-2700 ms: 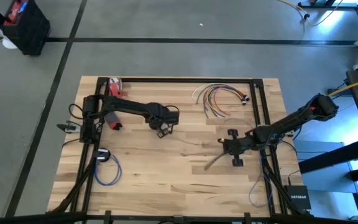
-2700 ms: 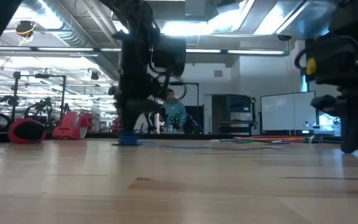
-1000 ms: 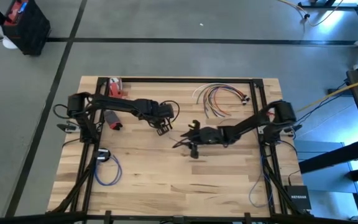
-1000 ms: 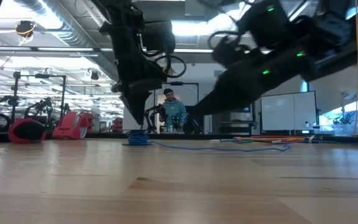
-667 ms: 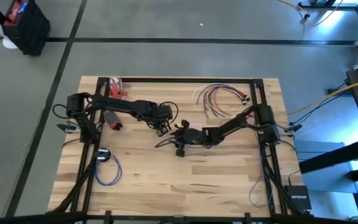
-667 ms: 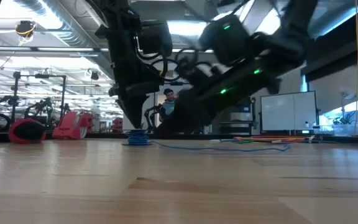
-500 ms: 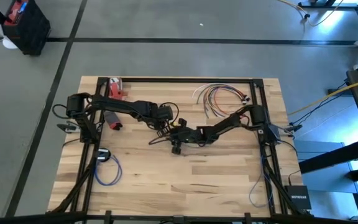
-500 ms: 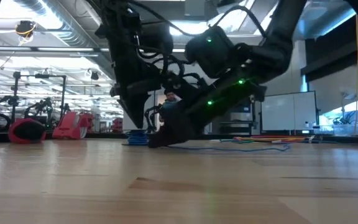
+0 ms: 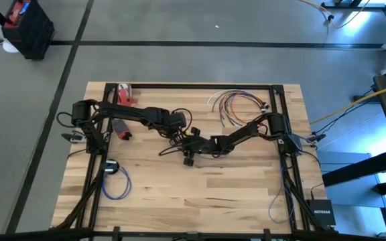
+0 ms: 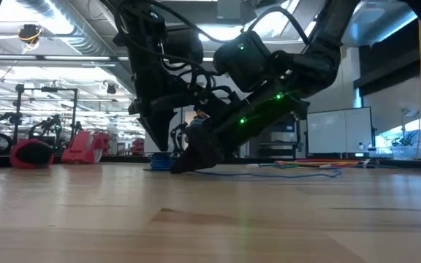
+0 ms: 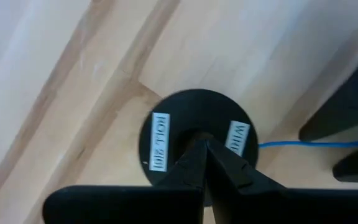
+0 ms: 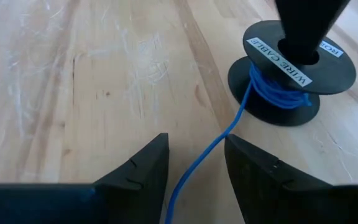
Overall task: Coil cords
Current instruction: Uncoil the blue cable wire from the spool
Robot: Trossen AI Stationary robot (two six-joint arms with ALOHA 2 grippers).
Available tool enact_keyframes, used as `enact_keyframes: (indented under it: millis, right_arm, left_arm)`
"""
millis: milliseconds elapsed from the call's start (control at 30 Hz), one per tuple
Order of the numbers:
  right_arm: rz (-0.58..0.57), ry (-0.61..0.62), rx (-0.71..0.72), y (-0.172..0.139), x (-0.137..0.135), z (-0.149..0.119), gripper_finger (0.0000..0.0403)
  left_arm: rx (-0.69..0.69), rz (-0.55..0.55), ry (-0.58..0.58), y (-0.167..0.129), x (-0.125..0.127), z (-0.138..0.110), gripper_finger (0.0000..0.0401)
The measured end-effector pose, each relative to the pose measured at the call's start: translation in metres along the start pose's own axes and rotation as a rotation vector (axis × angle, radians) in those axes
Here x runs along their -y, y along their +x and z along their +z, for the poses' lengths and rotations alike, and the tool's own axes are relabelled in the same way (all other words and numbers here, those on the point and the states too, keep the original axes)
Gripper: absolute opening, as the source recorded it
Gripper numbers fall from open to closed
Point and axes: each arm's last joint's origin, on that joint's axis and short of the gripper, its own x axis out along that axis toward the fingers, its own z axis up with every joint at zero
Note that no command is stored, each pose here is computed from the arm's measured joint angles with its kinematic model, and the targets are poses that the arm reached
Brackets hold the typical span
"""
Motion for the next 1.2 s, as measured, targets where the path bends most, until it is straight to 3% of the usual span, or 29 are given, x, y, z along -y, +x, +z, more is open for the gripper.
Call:
enact_keyframes:
  millis: [500,633,833,1033,1200]
  right_arm:
    - [-0.002,0.0,0.002,0.0,0.0,-0.001,0.0159]
    - [0.004,-0.002,-0.004,0.0,0.0,-0.001,0.0124]
    - [-0.025,-0.076,-0.016,0.0,0.0,-0.002,0.0014]
    - [-0.094,-0.167,-0.081,-0.006,-0.005,-0.005,0.0008]
    - [-0.102,-0.253,-0.135,-0.031,-0.017,-0.004,0.0008]
  left_arm:
    - [-0.023,0.017,-0.007,0.006,-0.002,-0.007,0.0]
    - [-0.019,0.015,-0.008,0.006,-0.002,-0.007,0.0]
    - [-0.02,0.015,-0.01,0.007,-0.002,-0.007,0.0]
    - [-0.026,0.018,-0.01,0.006,-0.002,-0.008,0.0]
    - [-0.027,0.017,-0.015,0.006,-0.002,-0.008,0.0]
